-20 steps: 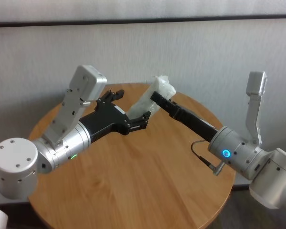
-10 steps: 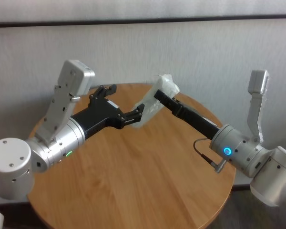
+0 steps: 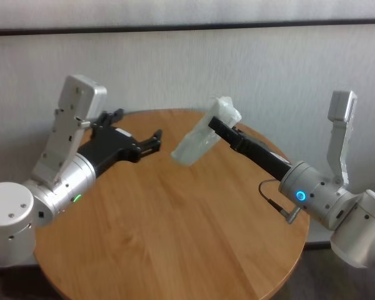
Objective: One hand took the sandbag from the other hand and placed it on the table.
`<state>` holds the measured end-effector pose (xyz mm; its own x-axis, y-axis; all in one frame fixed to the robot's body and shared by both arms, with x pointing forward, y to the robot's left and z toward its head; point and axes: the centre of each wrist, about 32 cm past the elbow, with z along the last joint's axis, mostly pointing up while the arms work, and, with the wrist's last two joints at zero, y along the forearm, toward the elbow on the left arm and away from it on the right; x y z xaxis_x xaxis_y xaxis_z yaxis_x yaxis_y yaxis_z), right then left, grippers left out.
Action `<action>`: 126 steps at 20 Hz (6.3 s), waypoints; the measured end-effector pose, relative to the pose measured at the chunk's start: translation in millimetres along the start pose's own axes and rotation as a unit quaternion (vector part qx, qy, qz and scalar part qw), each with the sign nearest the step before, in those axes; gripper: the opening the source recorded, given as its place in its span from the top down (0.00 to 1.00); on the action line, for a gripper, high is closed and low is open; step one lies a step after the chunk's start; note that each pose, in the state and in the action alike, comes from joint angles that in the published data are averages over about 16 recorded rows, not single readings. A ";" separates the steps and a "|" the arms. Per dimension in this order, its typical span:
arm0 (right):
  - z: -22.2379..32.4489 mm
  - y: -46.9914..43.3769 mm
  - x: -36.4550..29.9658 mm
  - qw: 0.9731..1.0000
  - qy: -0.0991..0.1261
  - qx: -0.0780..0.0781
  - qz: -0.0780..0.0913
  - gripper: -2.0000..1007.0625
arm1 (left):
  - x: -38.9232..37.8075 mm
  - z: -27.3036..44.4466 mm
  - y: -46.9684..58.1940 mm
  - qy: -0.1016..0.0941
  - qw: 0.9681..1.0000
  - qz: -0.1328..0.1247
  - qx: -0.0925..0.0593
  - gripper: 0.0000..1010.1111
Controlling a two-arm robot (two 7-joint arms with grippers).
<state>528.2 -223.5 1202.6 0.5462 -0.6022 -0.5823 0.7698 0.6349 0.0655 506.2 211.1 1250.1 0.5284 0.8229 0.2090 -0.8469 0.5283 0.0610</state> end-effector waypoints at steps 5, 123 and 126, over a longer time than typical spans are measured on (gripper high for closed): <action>2.9 -1.4 2.2 1.000 -0.006 -0.001 -0.014 0.51 | 0.4 -0.3 2.6 -0.001 0.999 0.043 0.026 0.01; 31.7 -45.3 58.2 0.956 -0.113 -0.138 -0.232 0.00 | -0.9 -0.3 3.2 -0.005 0.995 0.078 0.056 0.01; 31.6 -45.3 57.3 0.957 -0.115 -0.136 -0.228 0.00 | -0.9 -0.3 3.2 -0.005 0.995 0.078 0.056 0.01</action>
<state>535.0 -302.1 1191.9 0.2564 -0.9176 -0.3037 0.8478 0.3644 -0.3853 503.1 212.1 1249.8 0.3893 0.8911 0.2334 -0.9204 0.3665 0.1360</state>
